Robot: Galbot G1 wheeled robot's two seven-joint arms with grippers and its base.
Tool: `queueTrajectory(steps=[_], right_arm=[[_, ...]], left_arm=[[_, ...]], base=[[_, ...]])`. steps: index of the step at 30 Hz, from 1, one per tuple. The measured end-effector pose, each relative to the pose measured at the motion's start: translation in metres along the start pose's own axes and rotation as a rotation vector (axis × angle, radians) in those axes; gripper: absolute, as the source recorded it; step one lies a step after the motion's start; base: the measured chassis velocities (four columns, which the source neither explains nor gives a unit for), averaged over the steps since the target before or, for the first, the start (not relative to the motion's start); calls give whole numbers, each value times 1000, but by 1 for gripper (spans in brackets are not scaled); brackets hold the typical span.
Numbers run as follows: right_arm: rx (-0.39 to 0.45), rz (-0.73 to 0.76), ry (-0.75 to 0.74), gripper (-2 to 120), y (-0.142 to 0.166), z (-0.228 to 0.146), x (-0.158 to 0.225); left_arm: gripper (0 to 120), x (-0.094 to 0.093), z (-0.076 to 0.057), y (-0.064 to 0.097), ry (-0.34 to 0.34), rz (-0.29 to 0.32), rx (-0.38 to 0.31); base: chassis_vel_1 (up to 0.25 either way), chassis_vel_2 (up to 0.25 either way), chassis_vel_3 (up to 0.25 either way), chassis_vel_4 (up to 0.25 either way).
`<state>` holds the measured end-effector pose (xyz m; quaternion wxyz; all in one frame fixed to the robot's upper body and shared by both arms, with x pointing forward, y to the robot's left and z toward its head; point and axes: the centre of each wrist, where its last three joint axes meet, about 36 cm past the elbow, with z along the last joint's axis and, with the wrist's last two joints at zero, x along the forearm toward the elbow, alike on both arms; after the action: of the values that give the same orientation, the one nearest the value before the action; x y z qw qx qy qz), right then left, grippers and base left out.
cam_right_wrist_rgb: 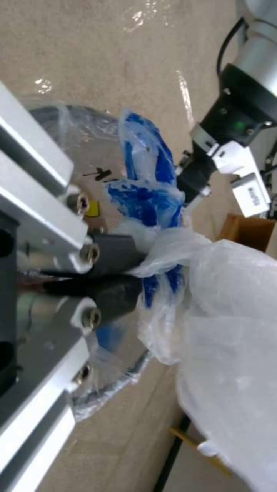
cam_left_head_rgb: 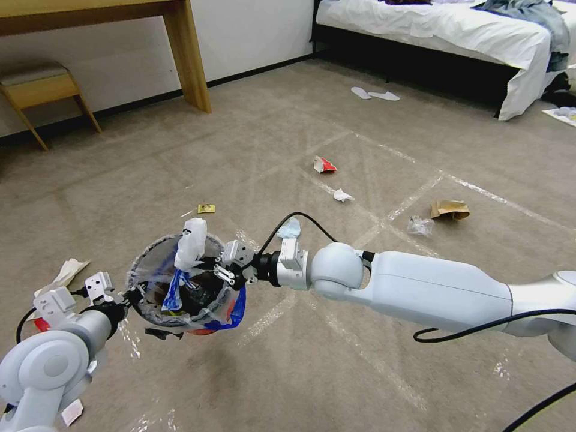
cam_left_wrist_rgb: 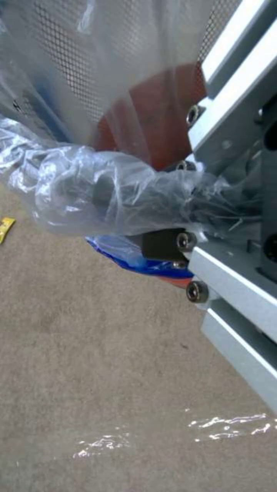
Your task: Pick up the trash bin and place the garbage on the floor into it.
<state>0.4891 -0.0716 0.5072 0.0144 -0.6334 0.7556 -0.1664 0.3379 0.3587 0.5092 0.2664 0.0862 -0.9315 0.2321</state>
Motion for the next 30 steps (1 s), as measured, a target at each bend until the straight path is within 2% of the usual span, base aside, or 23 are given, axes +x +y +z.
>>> queueTrajectory(steps=[2,4,5,7,8,10,12,13,14,16,17,19,20,22,23,25,30], right_arm=[[1,0,6,10,1,0,-1],[0,5,13,25,5,2,-4],[0,5,13,25,5,2,-4],[2,5,14,35,5,3,-6],[2,5,14,35,5,3,-6],[3,6,16,47,5,4,-6],[3,6,16,48,5,5,-6],[3,6,16,56,5,5,-6],[3,6,16,56,5,5,-6],[5,8,16,68,4,5,-5],[5,8,16,68,4,5,-5],[6,11,16,78,4,6,-3],[6,11,16,78,4,6,-3],[3,14,13,90,4,7,-2],[3,14,13,90,4,7,-2],[0,22,6,99,3,6,-2],[-30,74,-35,100,-4,-1,-1]], left_arm=[[1,0,0,0,0,0,0],[1,0,1,1,1,-2,3],[1,0,1,1,1,-2,3],[1,1,2,1,2,-3,3],[1,1,2,1,2,-3,3],[1,1,2,2,2,-5,3],[1,2,2,2,2,-5,3],[1,2,2,2,2,-7,3],[1,2,2,2,2,-7,3],[1,2,2,2,2,-8,2],[1,2,2,2,2,-8,2],[1,2,3,2,2,-9,3],[1,2,3,2,2,-9,3],[1,1,3,3,4,-10,3],[1,1,3,3,4,-10,3],[1,1,3,3,4,-11,3],[1,1,4,4,5,-13,4]], base=[[0,0,0,0],[0,0,0,0],[0,0,0,0],[0,0,0,0],[0,0,0,0],[0,0,0,0],[0,0,0,0],[0,0,0,0],[0,0,0,0],[0,0,0,0],[0,0,0,0],[0,0,0,0],[0,0,0,0],[0,0,0,0],[0,0,0,0],[0,0,0,0],[0,0,0,0]])
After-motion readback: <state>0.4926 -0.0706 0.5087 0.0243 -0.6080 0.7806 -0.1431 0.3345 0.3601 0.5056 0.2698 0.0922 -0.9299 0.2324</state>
